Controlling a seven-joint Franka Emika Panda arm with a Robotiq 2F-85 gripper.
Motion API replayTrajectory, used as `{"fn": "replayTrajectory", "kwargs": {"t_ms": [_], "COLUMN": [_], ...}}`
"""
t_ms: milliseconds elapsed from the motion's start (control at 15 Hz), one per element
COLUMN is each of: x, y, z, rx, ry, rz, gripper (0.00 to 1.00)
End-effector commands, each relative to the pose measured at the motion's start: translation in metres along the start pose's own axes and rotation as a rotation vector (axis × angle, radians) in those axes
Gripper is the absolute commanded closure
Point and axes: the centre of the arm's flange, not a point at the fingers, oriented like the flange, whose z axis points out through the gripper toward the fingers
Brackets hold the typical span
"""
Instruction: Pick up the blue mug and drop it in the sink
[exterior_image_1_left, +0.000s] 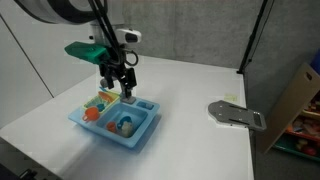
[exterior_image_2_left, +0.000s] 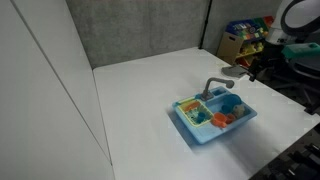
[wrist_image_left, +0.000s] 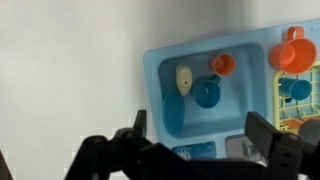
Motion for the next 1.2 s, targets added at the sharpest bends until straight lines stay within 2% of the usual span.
{"fn": "replayTrajectory", "kwargs": {"t_ms": [0,67,600,1133], "x": [-0.019,-0.006,-0.011,-0.027], "y": [0.000,-0.003,-0.005,-0.012], "z": [-0.011,-0.003,-0.003,-0.030], "rx": [-0.001,0.002,0.004,0.005], "ry": [0.002,0.002,0.001,0.038], "rz": [-0.081,-0.036,-0.054,-0.103], "gripper": [0.00,0.00,0.00,0.00]}}
